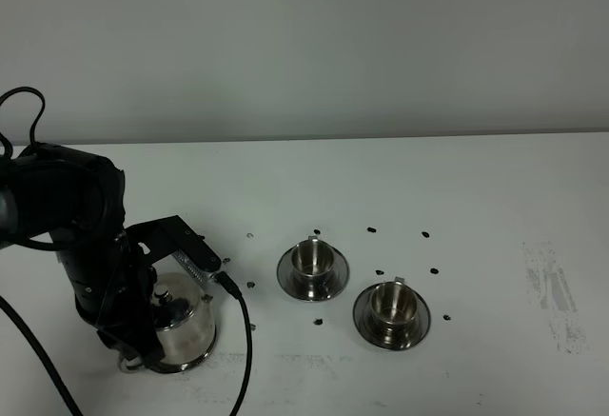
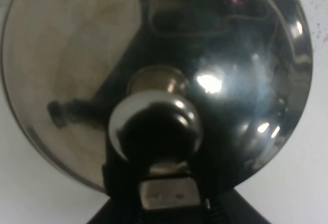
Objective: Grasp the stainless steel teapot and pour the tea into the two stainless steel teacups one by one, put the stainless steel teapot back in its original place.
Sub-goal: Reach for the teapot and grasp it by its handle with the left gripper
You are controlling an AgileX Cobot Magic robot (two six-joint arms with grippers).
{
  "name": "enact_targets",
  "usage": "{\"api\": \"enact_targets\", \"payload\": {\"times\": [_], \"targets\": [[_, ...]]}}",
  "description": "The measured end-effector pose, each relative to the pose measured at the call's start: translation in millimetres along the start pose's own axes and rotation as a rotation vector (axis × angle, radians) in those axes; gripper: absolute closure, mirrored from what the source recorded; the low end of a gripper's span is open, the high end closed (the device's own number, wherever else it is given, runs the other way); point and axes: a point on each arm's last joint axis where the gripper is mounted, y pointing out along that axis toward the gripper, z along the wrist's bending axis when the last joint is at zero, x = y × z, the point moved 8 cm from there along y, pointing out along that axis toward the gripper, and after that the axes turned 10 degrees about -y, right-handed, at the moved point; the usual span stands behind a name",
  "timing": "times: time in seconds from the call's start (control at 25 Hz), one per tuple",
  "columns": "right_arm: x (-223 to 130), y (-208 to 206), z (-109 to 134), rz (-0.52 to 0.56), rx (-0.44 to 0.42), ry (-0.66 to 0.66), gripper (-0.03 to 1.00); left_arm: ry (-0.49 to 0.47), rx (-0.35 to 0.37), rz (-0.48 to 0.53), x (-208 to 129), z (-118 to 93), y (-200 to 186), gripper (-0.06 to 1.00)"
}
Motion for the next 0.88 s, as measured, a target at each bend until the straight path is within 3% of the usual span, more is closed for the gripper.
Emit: {"api": "enact_targets", "payload": {"times": [0.56, 0.88], "targets": [[0.0, 0.0, 0.0, 0.000, 0.000, 0.000, 0.48, -0.136, -0.030, -0.003, 1.9, -7.8, -0.1, 0.63], [0.0, 0.0, 0.0, 0.000, 0.000, 0.000, 0.48, -0.274, -0.028, 0.000, 1.8, -7.5, 0.0, 0.63]]}}
